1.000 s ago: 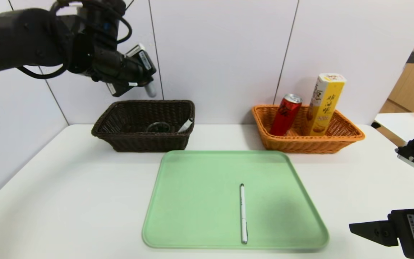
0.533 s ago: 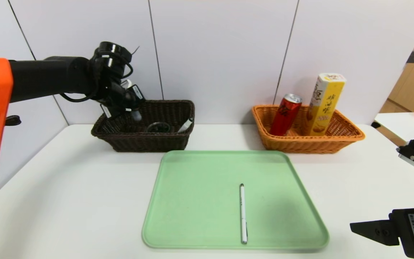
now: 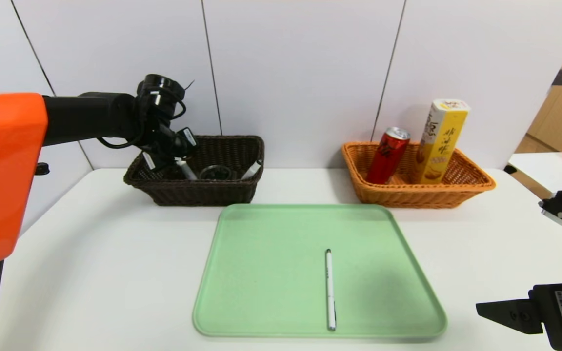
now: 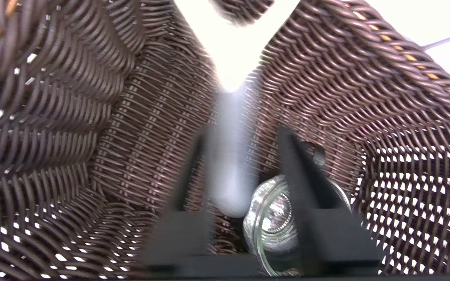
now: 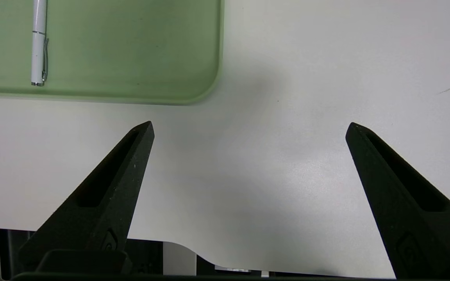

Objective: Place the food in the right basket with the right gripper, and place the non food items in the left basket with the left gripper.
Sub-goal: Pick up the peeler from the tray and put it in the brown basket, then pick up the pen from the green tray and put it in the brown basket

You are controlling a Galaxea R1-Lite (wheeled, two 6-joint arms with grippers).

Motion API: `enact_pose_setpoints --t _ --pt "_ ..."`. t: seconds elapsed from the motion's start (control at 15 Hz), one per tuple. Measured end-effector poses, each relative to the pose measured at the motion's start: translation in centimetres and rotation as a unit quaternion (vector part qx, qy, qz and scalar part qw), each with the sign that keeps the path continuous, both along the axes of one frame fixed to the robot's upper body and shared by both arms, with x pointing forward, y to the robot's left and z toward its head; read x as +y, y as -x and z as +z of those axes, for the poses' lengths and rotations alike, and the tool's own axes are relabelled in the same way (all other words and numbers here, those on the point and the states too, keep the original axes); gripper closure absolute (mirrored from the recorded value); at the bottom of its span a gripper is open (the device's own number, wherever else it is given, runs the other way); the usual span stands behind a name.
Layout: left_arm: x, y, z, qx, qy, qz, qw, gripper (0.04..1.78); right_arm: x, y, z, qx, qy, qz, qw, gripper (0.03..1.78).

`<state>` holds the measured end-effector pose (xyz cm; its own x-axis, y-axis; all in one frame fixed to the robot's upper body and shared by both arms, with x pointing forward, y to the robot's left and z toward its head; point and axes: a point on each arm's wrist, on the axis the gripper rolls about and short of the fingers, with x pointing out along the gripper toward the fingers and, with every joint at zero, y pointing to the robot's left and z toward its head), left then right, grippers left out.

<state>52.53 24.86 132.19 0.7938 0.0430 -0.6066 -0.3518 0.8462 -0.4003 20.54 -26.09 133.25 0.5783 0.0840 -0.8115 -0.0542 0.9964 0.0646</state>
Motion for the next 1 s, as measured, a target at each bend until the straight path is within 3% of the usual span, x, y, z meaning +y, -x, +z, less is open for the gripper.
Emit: enact_pose_setpoints --t 0.2,0.4,0.53,0.67,0.8,1.0 --pt "0.0 0.1 0.1 -0.002 0.000 -0.001 1.000 0.78 0.0 0.0 0.0 0.000 0.000 0.000 1.0000 0.11" --pt "-1.0 2.0 3.4 -0.038 0.008 -0.020 0.999 0.56 0.0 0.0 -0.1 0.001 0.000 0.000 1.0000 0.11" --pt "-4.7 5.6 6.9 -0.072 0.021 -0.079 0.994 0.46 0.0 0.0 -0.1 0.002 0.001 0.001 1.0000 0.11" --pt "-9.3 10.6 9.4 -0.077 0.031 -0.160 0.984 0.38 0.0 0.0 -0.1 0.002 0.002 0.002 1.0000 0.11" --pt "-12.8 15.3 10.5 -0.056 0.032 -0.232 0.971 0.32 0.1 -0.1 -0.1 0.001 0.003 0.004 1.0000 0.11" --pt "-16.3 20.3 9.2 0.019 -0.007 -0.308 0.951 0.26 0.0 0.0 -0.2 0.004 0.004 0.004 1.0000 0.11"
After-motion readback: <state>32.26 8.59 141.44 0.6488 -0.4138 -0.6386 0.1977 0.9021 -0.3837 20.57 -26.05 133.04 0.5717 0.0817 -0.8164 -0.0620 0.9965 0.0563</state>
